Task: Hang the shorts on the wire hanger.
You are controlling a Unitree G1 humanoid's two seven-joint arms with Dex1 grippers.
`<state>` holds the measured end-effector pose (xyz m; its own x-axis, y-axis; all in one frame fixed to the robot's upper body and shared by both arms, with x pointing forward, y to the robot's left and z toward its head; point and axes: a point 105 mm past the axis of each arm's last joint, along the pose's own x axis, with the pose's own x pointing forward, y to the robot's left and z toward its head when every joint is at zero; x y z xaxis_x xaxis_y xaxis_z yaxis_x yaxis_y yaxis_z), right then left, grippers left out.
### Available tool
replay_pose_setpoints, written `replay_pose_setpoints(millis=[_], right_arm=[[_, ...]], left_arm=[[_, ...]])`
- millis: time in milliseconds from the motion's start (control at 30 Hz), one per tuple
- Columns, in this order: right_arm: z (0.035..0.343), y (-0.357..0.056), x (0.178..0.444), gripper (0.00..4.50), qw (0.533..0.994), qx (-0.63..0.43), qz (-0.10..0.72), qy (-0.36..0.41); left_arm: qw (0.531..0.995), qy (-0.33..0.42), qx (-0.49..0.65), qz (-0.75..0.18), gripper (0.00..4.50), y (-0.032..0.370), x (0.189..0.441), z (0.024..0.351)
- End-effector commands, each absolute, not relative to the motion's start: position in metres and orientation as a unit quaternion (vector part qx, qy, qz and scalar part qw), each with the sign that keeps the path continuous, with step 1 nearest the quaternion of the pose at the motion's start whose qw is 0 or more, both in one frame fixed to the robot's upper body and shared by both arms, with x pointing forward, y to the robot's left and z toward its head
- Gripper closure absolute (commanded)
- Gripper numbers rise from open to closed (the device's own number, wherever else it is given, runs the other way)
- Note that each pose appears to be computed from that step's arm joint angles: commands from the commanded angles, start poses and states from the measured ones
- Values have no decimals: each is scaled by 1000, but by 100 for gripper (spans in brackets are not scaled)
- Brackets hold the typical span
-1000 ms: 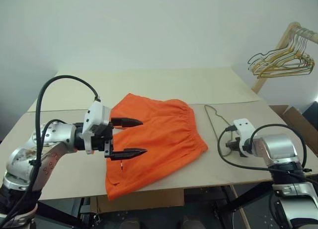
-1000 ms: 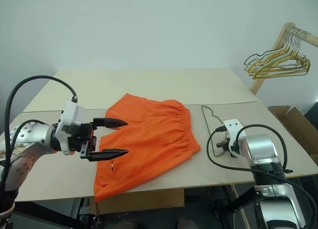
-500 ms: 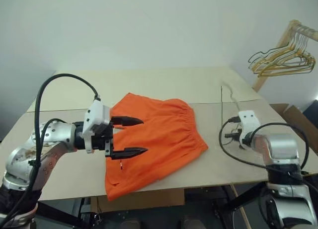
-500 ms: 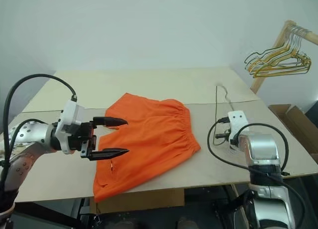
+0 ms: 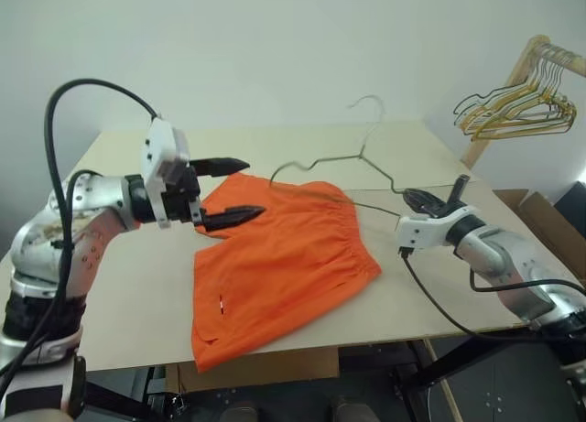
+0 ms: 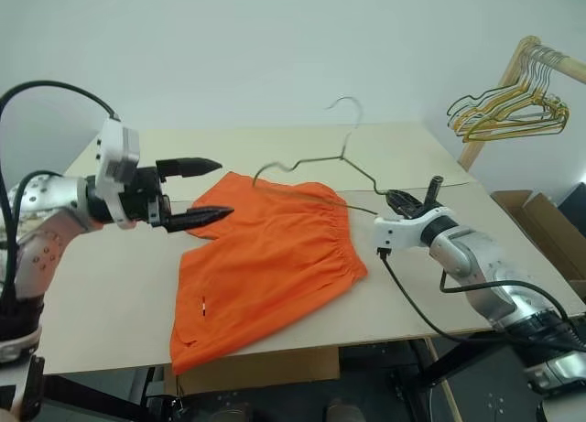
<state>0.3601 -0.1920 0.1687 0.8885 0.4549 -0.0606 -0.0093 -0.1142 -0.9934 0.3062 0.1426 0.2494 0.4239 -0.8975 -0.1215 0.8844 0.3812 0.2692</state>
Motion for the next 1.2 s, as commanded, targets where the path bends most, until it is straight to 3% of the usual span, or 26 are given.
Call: replay_pose_setpoints(millis=[33, 400, 700, 833, 1200], right_arm=[[185, -181, 361, 448, 599, -745, 193, -221], [208, -150, 362, 448, 555, -746, 202, -309], [227, -144, 359, 448, 554, -740, 182, -335], [230, -143, 358, 450, 554, -740, 178, -339], [231, -141, 357, 450, 553, -737, 180, -343]], left_arm=[[826, -2, 170, -537, 0, 147, 317, 249], [787, 155, 172, -571, 0, 135, 340, 207], [765, 202, 186, -583, 0, 127, 339, 181], [767, 200, 187, -580, 87, 126, 340, 179], [774, 194, 180, -575, 447, 126, 342, 182]])
